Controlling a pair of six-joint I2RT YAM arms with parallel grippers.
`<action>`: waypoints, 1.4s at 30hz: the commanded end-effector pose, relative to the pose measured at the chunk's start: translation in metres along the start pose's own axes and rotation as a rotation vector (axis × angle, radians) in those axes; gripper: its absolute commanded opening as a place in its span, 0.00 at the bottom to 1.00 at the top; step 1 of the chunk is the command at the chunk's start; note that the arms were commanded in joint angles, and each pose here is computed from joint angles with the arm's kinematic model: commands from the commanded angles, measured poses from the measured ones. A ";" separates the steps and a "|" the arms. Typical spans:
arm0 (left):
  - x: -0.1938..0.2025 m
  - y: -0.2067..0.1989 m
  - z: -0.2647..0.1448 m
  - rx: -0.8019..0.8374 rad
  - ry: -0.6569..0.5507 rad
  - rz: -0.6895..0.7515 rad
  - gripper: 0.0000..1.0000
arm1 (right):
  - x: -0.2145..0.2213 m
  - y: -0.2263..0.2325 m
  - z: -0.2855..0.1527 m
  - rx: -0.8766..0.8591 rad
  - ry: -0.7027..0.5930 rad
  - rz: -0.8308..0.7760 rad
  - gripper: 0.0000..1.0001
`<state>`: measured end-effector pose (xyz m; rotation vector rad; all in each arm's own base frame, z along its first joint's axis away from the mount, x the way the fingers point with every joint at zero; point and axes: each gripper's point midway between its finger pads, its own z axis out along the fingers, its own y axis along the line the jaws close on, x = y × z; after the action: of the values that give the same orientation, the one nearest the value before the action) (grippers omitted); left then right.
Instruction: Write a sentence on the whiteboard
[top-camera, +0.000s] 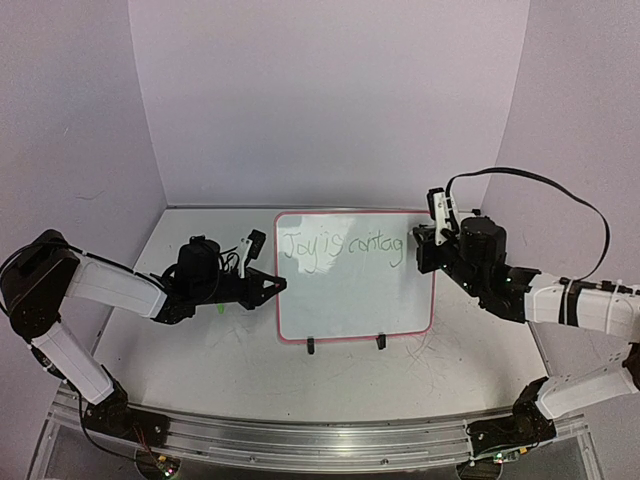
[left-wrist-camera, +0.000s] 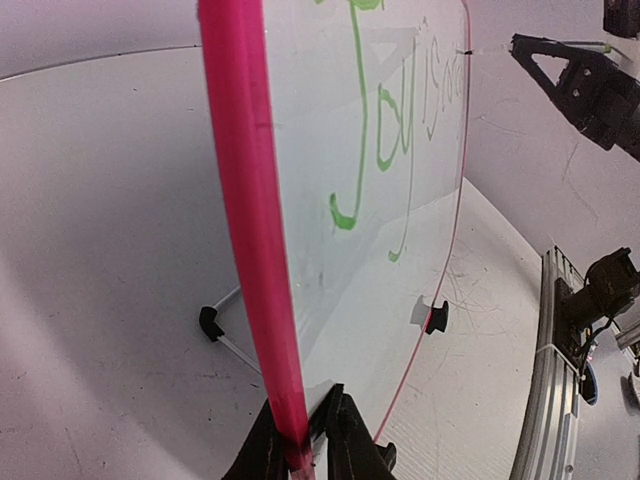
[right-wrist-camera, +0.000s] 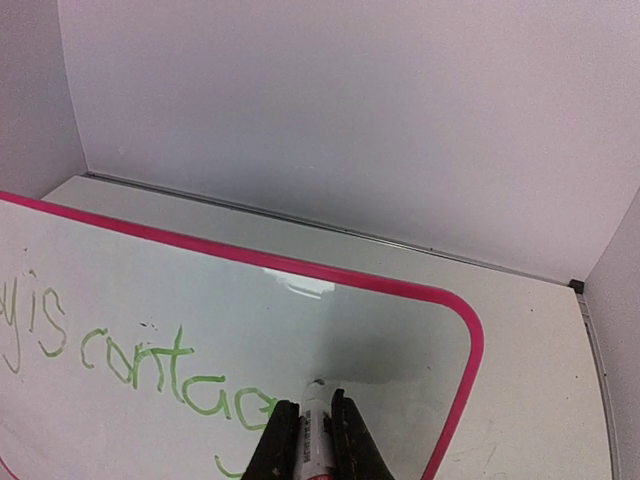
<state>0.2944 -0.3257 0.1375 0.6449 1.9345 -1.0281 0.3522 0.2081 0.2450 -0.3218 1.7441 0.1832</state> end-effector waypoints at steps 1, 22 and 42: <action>0.018 0.031 -0.002 -0.156 0.048 0.025 0.00 | -0.034 0.004 -0.015 -0.052 -0.093 0.034 0.00; 0.018 0.031 -0.002 -0.153 0.051 0.025 0.00 | -0.023 0.010 0.008 -0.036 -0.053 0.016 0.00; 0.019 0.032 -0.002 -0.155 0.053 0.029 0.00 | -0.020 0.011 -0.011 -0.085 -0.048 0.028 0.00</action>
<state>0.2943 -0.3257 0.1374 0.6452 1.9347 -1.0278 0.3454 0.2160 0.2610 -0.3545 1.7117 0.2526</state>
